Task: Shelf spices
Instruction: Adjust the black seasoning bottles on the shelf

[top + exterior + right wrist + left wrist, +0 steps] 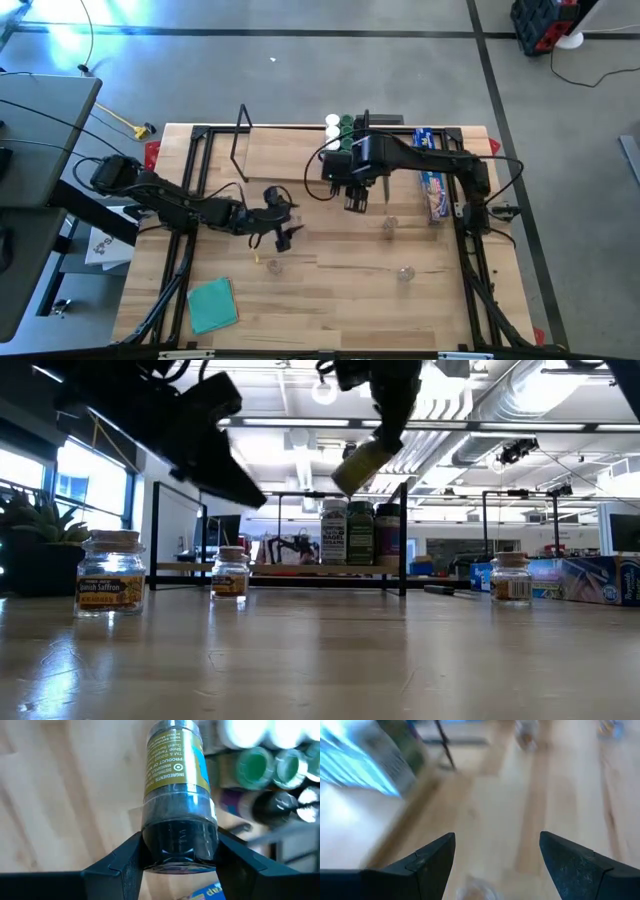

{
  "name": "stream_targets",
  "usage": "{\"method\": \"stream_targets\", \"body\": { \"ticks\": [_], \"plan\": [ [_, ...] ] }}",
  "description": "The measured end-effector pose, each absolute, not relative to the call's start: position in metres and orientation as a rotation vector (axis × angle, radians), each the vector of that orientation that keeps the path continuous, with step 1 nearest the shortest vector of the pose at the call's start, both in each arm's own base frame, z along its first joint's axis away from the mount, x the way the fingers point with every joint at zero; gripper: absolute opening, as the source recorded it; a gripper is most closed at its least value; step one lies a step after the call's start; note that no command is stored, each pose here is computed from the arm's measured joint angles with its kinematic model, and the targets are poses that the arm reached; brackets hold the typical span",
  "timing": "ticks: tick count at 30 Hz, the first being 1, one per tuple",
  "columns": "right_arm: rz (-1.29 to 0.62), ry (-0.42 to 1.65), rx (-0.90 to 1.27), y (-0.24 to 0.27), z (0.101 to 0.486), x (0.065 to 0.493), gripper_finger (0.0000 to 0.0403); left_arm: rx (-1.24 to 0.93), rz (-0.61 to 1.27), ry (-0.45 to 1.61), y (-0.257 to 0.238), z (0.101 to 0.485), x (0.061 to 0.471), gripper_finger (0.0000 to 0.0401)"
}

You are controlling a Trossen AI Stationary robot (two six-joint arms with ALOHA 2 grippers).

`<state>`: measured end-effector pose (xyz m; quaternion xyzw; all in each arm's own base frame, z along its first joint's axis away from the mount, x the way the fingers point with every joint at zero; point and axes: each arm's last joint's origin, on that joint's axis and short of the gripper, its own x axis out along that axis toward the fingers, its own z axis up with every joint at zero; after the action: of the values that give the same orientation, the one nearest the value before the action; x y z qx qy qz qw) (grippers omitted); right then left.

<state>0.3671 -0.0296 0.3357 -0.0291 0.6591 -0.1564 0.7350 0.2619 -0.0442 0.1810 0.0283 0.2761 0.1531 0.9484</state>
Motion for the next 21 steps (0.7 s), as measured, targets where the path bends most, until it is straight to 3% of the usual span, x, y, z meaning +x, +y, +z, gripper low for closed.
{"method": "stream_targets", "body": {
  "ticks": [7,15,21],
  "plan": [
    [-0.179,1.482,-0.063,-0.013,0.331,0.371,0.0192,0.169,0.411,0.333,-0.034,0.203,0.275,0.0284],
    [-0.142,1.482,-0.077,0.002,0.319,0.375,0.0192,0.259,0.237,0.207,-0.012,0.192,0.303,0.0287],
    [-0.135,1.449,-0.045,0.004,0.319,0.378,0.0192,0.297,0.194,0.23,-0.011,0.174,0.33,0.0287]
  ]
}}
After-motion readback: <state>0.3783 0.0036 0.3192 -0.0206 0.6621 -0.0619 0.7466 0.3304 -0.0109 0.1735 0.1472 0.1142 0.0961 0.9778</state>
